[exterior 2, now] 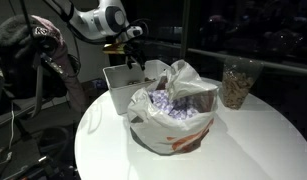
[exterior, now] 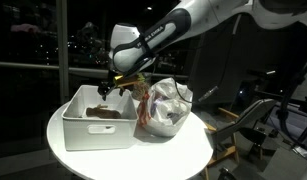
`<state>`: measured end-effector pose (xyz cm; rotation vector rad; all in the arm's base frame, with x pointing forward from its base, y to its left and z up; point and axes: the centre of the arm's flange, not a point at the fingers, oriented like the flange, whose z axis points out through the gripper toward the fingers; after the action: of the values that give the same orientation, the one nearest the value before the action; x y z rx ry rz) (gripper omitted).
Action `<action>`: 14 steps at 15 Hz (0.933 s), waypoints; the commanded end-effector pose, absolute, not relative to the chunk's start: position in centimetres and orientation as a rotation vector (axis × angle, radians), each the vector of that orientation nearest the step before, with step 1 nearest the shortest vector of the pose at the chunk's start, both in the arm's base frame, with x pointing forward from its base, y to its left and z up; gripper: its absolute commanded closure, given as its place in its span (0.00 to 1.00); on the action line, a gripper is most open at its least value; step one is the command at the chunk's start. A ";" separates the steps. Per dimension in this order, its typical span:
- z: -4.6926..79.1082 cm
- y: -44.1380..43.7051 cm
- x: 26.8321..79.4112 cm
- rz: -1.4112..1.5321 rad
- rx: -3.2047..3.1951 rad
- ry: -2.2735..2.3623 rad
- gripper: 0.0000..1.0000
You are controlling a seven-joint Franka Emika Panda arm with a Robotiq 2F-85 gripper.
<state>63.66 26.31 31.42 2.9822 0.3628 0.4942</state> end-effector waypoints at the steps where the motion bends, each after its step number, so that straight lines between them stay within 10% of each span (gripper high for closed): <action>1: 28.6 29.1 68.8 0.404 2.927 0.317 0.00; 14: 16.3 28.7 73.5 0.228 2.858 0.310 0.00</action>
<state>70.08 27.89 17.66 2.8862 0.3126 0.2200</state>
